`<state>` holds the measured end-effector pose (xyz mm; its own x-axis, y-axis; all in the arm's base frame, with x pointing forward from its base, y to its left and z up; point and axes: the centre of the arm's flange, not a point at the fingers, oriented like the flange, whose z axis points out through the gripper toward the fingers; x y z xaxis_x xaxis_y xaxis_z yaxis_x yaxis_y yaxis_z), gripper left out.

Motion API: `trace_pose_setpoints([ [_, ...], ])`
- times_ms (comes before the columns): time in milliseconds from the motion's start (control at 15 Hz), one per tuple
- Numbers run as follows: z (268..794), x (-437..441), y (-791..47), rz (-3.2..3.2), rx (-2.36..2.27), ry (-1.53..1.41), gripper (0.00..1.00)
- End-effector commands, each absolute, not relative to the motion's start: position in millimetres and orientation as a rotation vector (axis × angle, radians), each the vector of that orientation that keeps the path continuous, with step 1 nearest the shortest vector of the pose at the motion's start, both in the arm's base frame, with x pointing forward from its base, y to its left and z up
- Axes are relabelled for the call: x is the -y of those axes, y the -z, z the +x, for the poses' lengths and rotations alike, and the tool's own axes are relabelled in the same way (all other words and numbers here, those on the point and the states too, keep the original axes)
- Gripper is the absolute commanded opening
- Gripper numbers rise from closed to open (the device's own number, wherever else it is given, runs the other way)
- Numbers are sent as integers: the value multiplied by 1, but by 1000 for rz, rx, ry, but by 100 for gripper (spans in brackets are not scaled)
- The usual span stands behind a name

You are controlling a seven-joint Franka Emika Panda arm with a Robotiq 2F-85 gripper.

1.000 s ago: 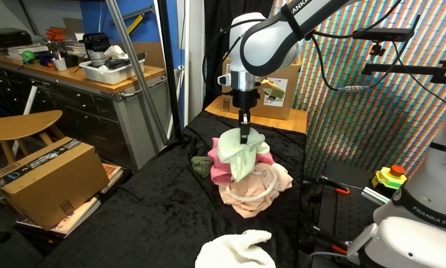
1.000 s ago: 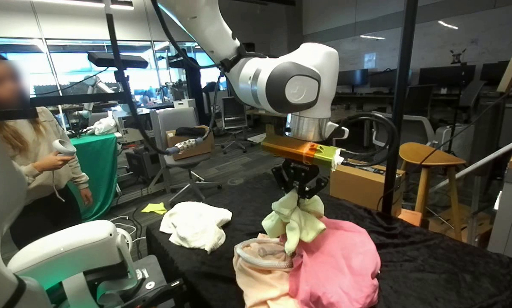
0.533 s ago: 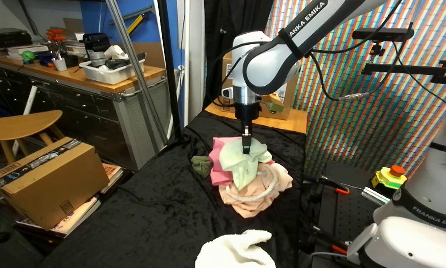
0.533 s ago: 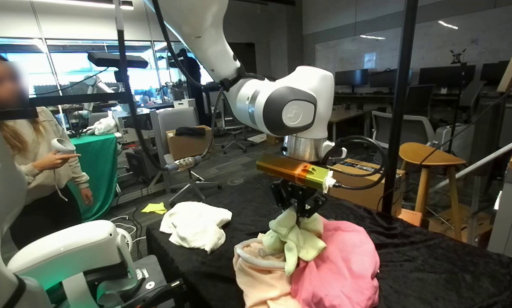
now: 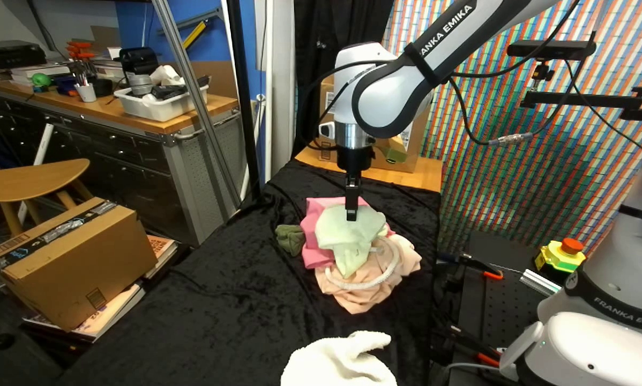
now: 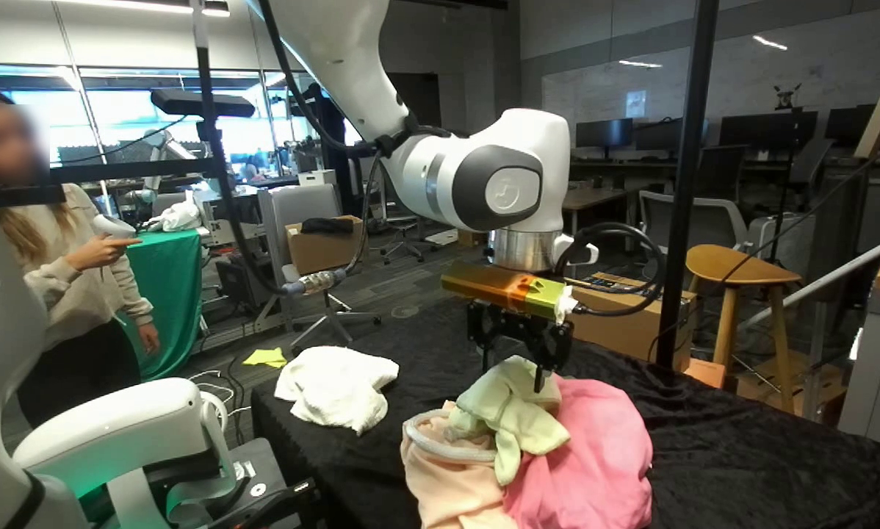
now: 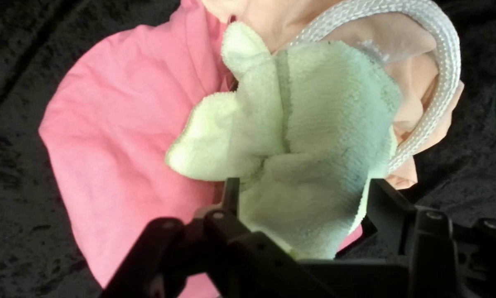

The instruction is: Pile the things on the table on top of the peach shirt

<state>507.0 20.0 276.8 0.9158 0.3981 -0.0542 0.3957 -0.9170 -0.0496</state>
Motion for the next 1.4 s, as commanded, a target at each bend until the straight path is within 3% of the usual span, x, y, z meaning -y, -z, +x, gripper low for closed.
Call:
trace_pose_setpoints([
  [0, 505, -29, -307, -3102, 637, -9, 100],
  [533, 496, -106, -341, -3095, 837, 63, 100],
  [1000, 465, -208, -307, -3025, 963, -10, 100],
  [1333, 442, -234, -256, -3029, 938, -143, 100],
])
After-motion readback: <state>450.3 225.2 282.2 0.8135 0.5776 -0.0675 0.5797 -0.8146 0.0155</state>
